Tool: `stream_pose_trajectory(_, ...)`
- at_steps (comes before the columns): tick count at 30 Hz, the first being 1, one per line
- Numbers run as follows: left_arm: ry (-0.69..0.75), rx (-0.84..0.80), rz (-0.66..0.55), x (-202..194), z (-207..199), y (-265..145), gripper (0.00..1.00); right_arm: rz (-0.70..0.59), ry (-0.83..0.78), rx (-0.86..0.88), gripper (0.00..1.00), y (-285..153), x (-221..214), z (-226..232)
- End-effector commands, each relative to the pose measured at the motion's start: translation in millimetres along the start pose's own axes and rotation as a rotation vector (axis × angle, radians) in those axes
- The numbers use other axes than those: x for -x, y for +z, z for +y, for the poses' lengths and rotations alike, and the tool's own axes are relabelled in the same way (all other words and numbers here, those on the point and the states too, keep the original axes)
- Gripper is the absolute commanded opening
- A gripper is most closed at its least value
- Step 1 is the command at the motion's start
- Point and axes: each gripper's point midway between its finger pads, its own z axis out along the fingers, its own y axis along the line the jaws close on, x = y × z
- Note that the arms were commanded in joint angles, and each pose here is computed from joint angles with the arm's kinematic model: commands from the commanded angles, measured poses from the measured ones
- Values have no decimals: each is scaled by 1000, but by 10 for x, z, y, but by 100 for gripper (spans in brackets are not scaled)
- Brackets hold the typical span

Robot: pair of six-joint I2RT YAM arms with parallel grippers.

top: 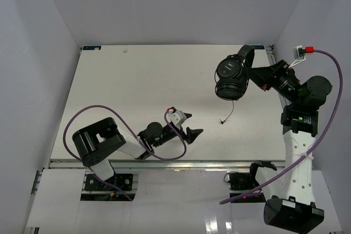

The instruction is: Wrap the headphones

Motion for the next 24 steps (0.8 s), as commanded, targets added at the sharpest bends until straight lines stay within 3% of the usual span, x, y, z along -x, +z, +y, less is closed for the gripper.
stream_pose_trajectory(1, -3, -25, -64, 210, 101, 219, 98, -39, -65, 55, 8, -45, 123, 290)
stream_pose_trajectory(10, -8, -97, -123, 294, 71, 1015, 98, -30, -53, 70, 8, -82, 78, 359)
stream_pose_trajectory(16, 4, 25, -124, 272, 364, 1443, 98, -18, -36, 89, 8, -114, 16, 411)
stream_pose_trajectory(21, 10, 198, -104, 205, 726, 1498, 94, -9, -30, 98, 8, -136, -22, 434)
stream_pose_trajectory(24, 3, 171, -112, 227, 701, 1462, 90, -8, -26, 104, 8, -138, -31, 444)
